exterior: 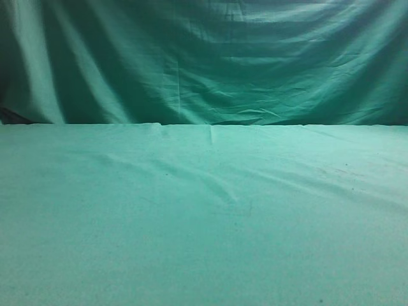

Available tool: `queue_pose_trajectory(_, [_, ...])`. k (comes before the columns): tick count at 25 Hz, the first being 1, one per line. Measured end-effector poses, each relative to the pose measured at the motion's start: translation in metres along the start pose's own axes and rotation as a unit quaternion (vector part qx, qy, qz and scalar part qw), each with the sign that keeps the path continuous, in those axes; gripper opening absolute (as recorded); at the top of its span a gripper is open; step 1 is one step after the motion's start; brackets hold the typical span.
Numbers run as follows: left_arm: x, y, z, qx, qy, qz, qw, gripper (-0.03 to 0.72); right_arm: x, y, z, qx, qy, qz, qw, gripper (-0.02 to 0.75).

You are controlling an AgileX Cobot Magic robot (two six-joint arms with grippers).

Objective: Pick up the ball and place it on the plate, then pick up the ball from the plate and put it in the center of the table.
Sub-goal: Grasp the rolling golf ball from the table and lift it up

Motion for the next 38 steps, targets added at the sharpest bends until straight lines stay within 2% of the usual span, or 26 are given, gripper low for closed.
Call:
queue_pose_trajectory(1, [-0.006, -0.009, 0.006, -0.003, 0.008, -0.004, 1.000, 0.557, 0.000, 0.000, 0.000, 0.000, 0.000, 0.000, 1.000, 0.060])
queue_pose_trajectory(4, [-0.028, -0.034, 0.024, -0.005, 0.032, -0.033, 0.999, 0.397, 0.000, 0.000, 0.000, 0.000, 0.000, 0.000, 1.000, 0.060])
queue_pose_trajectory(8, [-0.057, -0.055, 0.045, -0.003, 0.057, -0.071, 0.996, 0.127, 0.000, 0.000, 0.000, -0.001, 0.002, 0.003, 1.000, 0.060])
queue_pose_trajectory(10, [-0.068, -0.059, 0.053, -0.002, 0.066, -0.087, 0.994, 0.048, -0.002, 0.000, 0.000, 0.000, 0.007, 0.008, 1.000, 0.060])
queue_pose_trajectory(12, [-0.078, -0.060, 0.063, -0.007, 0.072, -0.098, 0.993, 0.053, -0.003, 0.001, 0.000, 0.006, 0.014, 0.014, 1.000, 0.060])
queue_pose_trajectory(16, [-0.093, -0.065, 0.105, -0.057, 0.084, -0.110, 0.989, 0.053, -0.006, 0.003, 0.000, 0.015, 0.025, 0.024, 0.999, 0.060])
queue_pose_trajectory(21, [-0.114, -0.064, 0.166, -0.131, 0.105, -0.157, 0.973, 0.053, -0.007, 0.003, 0.000, 0.016, 0.029, 0.028, 0.999, 0.060])
queue_pose_trajectory(24, [-0.125, -0.056, 0.192, -0.163, 0.121, -0.168, 0.965, 0.053, -0.007, 0.003, 0.000, 0.016, 0.029, 0.028, 0.999, 0.060])
queue_pose_trajectory(29, [-0.134, -0.027, 0.205, -0.215, 0.125, -0.172, 0.953, 0.053, -0.007, 0.003, 0.000, 0.016, 0.029, 0.027, 0.999, 0.060])
queue_pose_trajectory(33, [-0.133, 0.003, 0.209, -0.260, 0.120, -0.166, 0.944, 0.053, -0.007, 0.003, 0.000, 0.015, 0.029, 0.023, 0.999, 0.060])
queue_pose_trajectory(38, [-0.130, 0.049, 0.194, -0.271, 0.108, -0.166, 0.942, 0.053, -0.007, 0.003, 0.000, 0.016, 0.029, 0.027, 0.999, 0.060])
Point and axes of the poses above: a point on each arm's last joint axis where the gripper is mounted, z pointing back along that axis away from the gripper, x along the wrist's bending axis when the last joint is at zero, y = z × x, the point moved 3 cm from there along -z, pointing out along that axis toward the gripper, and after that the axes turned 13 degrees about -z, right-handed, at the moved point
